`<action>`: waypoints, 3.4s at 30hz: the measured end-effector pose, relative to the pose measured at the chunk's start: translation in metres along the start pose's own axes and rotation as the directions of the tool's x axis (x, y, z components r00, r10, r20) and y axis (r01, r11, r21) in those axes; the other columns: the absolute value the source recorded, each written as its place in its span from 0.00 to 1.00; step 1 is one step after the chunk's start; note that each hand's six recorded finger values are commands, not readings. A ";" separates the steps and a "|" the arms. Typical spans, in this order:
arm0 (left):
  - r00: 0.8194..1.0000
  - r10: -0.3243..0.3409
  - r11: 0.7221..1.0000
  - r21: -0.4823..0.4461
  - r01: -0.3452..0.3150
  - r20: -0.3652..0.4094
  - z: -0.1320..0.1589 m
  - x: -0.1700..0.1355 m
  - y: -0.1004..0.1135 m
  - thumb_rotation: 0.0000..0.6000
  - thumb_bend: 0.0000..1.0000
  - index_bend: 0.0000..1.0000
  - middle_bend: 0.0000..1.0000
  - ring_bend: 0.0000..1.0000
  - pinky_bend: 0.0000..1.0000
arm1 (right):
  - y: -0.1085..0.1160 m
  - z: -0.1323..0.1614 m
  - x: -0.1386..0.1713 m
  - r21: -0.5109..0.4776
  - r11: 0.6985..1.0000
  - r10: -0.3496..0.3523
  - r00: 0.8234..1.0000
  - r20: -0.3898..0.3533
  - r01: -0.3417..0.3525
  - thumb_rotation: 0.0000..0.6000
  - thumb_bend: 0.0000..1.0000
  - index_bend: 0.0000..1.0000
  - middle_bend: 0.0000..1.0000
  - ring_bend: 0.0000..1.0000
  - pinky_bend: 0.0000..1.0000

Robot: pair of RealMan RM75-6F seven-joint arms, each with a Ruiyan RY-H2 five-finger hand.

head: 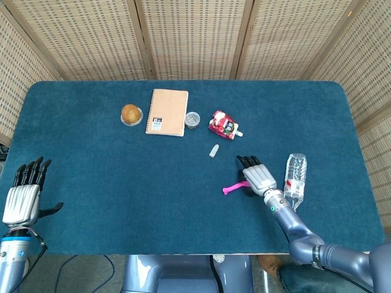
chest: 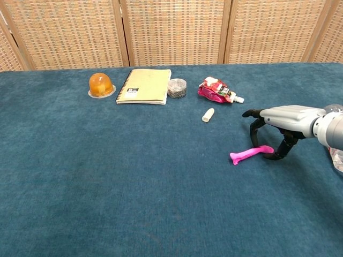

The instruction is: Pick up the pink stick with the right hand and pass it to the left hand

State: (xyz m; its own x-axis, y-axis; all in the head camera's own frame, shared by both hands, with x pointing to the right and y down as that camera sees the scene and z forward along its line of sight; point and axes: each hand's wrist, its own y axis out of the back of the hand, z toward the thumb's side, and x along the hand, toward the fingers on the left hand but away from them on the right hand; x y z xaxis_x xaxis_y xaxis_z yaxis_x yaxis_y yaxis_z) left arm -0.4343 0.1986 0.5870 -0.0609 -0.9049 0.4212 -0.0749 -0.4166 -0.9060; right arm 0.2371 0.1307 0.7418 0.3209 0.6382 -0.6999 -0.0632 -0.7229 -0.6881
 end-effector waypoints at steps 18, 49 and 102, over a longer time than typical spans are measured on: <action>1.000 -0.004 1.000 0.002 0.004 0.001 0.001 0.000 -0.001 1.00 0.00 0.00 0.00 0.00 0.00 | -0.007 0.000 -0.005 -0.034 0.999 0.006 1.000 0.013 -0.006 1.00 0.54 0.61 0.07 0.00 0.00; 0.974 0.018 0.993 0.108 -0.043 0.224 0.050 0.029 0.011 1.00 0.00 0.00 0.00 0.00 0.00 | 0.040 0.039 -0.013 -0.474 0.879 -0.016 0.998 0.066 0.045 1.00 0.67 0.66 0.14 0.00 0.00; 0.722 0.082 0.983 0.063 -0.172 0.687 0.291 0.110 -0.034 1.00 0.30 0.46 0.00 0.00 0.00 | 0.089 0.148 -0.038 -0.644 0.764 -0.004 0.998 0.055 0.039 1.00 0.67 0.65 0.14 0.00 0.00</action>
State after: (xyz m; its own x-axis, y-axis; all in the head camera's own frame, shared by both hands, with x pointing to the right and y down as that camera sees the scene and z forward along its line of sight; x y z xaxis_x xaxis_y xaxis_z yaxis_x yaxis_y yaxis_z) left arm -0.1488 0.0883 0.6512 0.6341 -0.7467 0.2009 -0.0001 -0.2598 -0.9657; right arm 0.0797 0.0820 0.6787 0.2682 0.6546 -0.7068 0.5727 -0.6983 -0.4294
